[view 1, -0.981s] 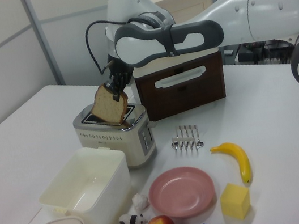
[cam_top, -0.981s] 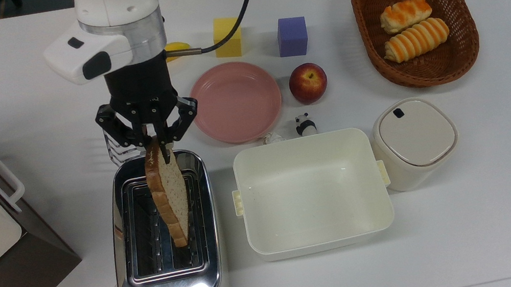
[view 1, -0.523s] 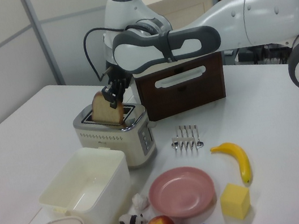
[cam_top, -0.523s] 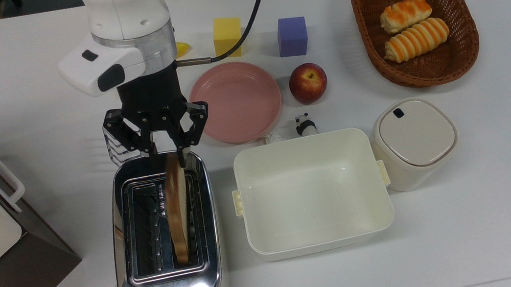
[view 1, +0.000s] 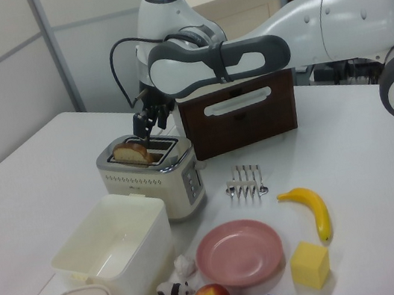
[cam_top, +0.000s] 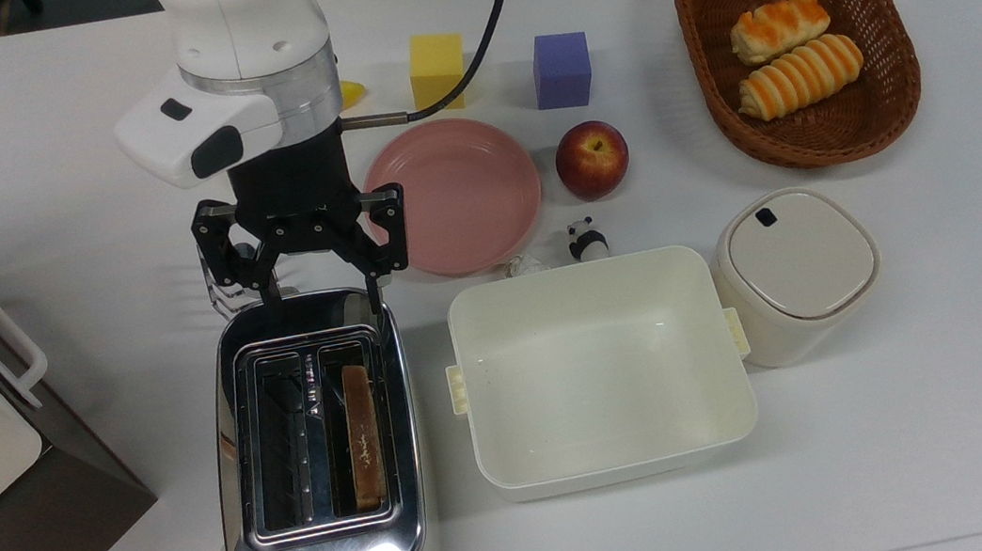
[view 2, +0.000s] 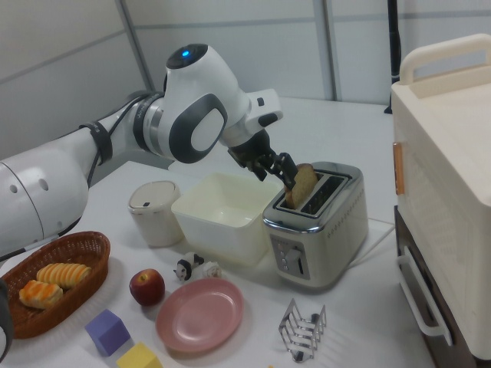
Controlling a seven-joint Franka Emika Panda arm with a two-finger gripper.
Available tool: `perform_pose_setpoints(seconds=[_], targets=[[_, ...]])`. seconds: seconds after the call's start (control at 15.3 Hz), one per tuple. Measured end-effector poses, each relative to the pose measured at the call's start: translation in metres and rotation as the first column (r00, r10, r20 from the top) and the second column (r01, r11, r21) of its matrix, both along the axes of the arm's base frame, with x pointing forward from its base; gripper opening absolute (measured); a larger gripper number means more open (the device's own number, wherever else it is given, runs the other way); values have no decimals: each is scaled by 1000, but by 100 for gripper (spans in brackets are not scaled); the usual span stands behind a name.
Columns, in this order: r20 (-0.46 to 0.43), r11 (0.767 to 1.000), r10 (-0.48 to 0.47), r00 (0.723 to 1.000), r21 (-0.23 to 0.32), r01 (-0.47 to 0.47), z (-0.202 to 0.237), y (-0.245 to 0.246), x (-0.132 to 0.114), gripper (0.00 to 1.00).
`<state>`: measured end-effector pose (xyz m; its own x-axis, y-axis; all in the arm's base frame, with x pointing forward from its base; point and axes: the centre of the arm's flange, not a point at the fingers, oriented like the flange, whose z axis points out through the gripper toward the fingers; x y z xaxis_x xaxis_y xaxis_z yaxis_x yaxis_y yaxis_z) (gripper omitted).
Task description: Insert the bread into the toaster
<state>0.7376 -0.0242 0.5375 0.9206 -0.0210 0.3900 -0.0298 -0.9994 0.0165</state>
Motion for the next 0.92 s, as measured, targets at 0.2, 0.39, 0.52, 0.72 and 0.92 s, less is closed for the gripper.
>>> perform_pose_setpoints(seconds=[0.2, 0.39, 0.52, 0.72, 0.92], targets=[[-31, 1000, 1, 1000, 1, -1, 1, 1, -4, 83], [-101, 1000, 1, 995, 4, -1, 7, 2, -16, 91], [-141, 1000, 0, 990, 5, 0, 15, 3, -25, 97], [-208, 1000, -1, 978, 7, 2, 25, 3, -40, 100], [-279, 1000, -6, 960, -7, 4, 29, 1, -53, 100]])
